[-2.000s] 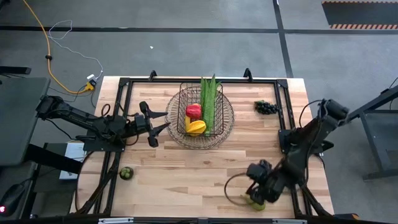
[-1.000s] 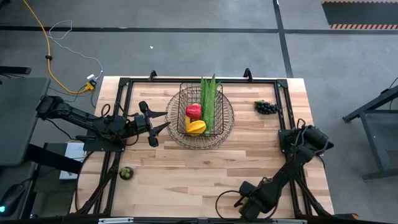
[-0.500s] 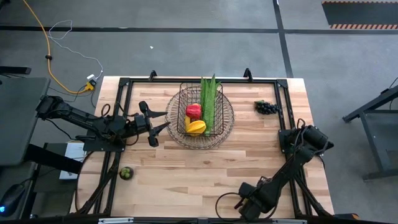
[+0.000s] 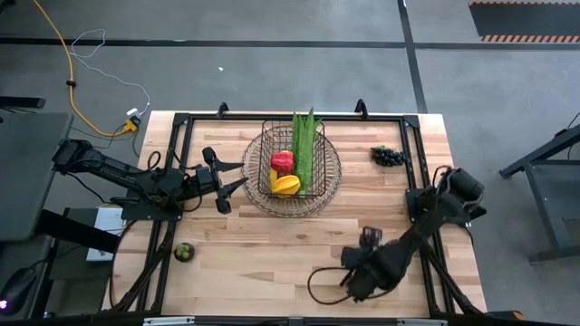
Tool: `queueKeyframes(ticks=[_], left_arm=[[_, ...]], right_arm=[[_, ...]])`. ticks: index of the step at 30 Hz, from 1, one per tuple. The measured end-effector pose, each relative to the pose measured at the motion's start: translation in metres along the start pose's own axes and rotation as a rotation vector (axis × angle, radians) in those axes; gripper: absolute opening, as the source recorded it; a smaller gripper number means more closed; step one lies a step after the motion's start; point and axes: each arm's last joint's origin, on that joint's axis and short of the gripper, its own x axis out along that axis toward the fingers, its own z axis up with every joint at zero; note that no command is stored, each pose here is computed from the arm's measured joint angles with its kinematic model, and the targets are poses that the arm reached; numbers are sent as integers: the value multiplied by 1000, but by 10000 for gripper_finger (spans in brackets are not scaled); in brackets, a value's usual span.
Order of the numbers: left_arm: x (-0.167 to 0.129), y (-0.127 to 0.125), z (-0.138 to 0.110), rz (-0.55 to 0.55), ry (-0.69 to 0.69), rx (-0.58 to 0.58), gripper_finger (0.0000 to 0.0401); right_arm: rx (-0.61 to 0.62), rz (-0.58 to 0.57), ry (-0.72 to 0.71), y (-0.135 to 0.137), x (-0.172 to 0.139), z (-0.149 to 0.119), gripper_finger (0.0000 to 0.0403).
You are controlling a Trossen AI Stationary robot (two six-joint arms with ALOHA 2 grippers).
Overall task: Build produce basket
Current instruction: Put the green pear into the black wire basket
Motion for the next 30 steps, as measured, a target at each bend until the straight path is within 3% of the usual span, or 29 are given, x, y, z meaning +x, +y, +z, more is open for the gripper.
queueKeyframes(ticks=[6,10,15,19,22,25,30], left_arm=[[0,0,0,-2,4,-3,189],[0,-2,-1,-55,-1,-38,188],[0,-4,0,-122,-12,-40,188],[0,-4,0,-134,-16,-41,188],[0,-4,1,-150,-27,-46,189],[-1,-6,1,-202,-35,-56,188],[-1,-6,2,-217,-46,-70,188]], right_arm=[[-117,-167,-371,-30,-31,18,306],[-124,-233,-573,-49,-27,21,306],[-81,-93,-793,-77,1,23,306],[-105,91,-1131,-102,-3,33,308],[-150,144,-1351,-124,-6,40,309],[-144,92,-1423,-150,-4,51,310],[-82,76,-1414,-186,3,65,311]])
